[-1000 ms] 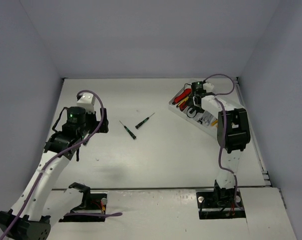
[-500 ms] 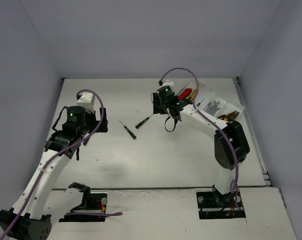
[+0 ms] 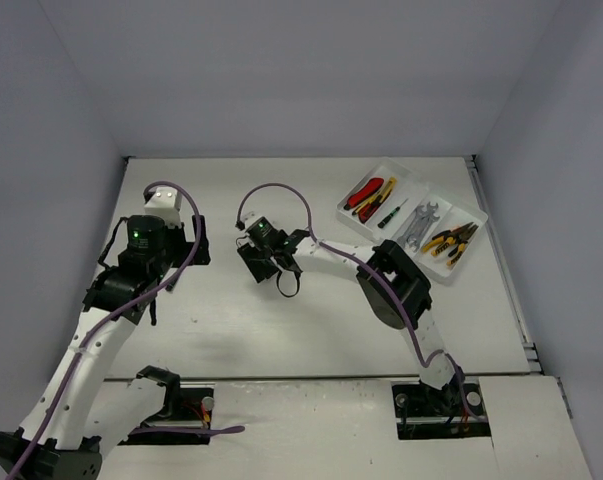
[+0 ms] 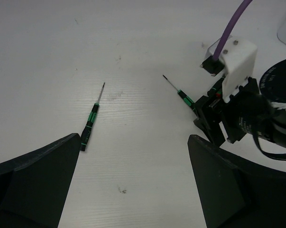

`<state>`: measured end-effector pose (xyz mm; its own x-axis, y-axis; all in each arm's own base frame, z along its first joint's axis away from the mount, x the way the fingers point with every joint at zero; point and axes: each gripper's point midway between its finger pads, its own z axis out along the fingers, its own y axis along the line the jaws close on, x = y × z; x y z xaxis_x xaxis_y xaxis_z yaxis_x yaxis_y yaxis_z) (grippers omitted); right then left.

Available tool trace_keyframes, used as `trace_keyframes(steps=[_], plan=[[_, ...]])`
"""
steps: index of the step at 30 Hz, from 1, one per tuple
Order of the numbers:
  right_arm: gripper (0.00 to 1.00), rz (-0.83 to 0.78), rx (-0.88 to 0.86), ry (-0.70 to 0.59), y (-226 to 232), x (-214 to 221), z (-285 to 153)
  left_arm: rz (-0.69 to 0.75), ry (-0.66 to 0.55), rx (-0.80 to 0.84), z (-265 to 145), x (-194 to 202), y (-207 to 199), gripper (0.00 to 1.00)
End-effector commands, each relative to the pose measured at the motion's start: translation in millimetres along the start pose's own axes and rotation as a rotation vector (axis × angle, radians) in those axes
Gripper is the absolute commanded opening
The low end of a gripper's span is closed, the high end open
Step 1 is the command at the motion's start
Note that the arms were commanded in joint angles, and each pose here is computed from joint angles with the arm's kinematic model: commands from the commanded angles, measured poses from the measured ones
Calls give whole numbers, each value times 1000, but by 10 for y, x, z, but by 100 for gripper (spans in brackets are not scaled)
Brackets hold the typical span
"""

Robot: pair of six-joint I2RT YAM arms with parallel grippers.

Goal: Sort the tools into containers

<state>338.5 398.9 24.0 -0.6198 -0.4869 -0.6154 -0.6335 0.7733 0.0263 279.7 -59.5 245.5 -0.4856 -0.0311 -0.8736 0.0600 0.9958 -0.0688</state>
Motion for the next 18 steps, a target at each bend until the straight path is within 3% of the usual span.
trace_keyframes(steps=[1,7,9,12,15,18], plan=[[56,-41,-35,-96,159,-401,-70,-31,-88,-28,-58,-200,62,94],[47,-63,-37,-70,237,-308,76,-30,-78,-25,-37,-187,57,94],[38,-70,-39,-70,270,-299,79,-30,-78,-27,-36,-188,63,94],[15,-74,-43,-77,303,-331,54,-32,-78,-26,-36,-188,61,94],[1,-65,-38,-120,306,-507,-60,-33,-79,-26,-36,-191,62,94],[0,-47,3,-205,232,-820,-323,-32,-76,-26,-28,-185,62,94]])
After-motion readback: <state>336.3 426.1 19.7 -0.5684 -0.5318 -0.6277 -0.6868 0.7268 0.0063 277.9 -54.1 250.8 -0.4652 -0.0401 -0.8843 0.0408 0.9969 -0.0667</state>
